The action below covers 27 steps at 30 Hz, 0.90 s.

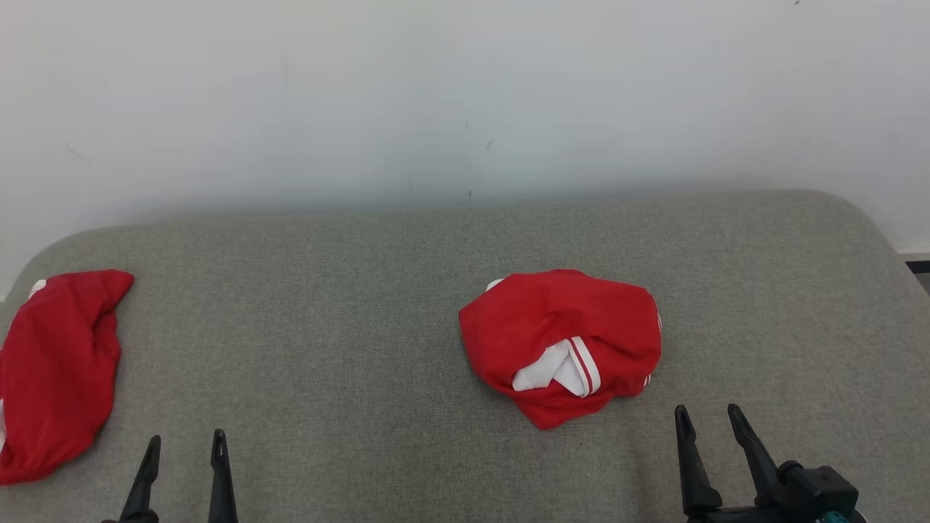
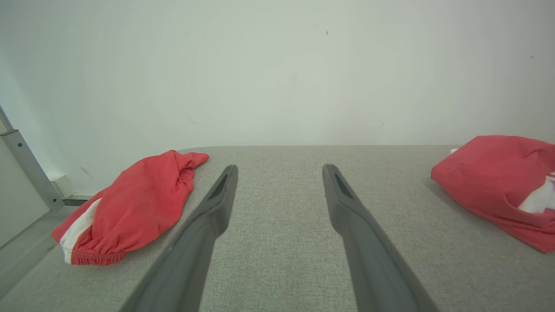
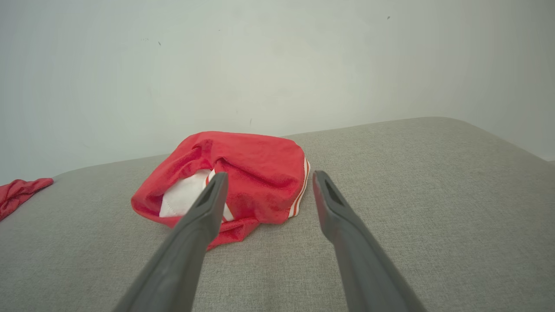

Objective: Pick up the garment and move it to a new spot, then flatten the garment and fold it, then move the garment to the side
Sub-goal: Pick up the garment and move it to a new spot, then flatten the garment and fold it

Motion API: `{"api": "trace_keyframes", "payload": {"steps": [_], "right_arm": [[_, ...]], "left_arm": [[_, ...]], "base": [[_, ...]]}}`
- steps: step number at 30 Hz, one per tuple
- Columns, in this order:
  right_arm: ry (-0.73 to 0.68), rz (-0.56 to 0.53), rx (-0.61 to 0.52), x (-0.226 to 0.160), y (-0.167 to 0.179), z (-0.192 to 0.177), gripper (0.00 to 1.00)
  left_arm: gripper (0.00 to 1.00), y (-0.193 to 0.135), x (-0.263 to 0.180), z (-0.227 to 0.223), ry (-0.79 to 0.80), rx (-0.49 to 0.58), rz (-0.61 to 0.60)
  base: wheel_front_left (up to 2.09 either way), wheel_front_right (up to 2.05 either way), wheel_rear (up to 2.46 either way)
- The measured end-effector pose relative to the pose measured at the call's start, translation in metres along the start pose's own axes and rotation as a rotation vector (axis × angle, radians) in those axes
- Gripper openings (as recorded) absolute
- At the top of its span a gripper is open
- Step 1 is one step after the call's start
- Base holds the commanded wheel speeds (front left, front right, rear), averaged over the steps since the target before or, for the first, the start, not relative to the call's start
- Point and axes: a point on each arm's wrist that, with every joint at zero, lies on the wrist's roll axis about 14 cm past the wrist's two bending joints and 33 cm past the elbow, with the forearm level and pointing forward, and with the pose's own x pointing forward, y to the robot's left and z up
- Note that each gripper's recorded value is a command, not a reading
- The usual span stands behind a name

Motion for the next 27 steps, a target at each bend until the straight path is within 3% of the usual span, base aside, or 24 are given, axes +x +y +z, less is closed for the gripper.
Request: {"api": "trace_keyframes", "payload": {"steps": [27], "right_arm": [[0.007,0.002,0.001,-0.0019,0.0008,-0.0013,1.0]], "left_arm": [[1.0,0.0003,-0.0007,0.0008,0.005,0.0,-0.003]], "base": [[0.0,0.0,0.0]]}}
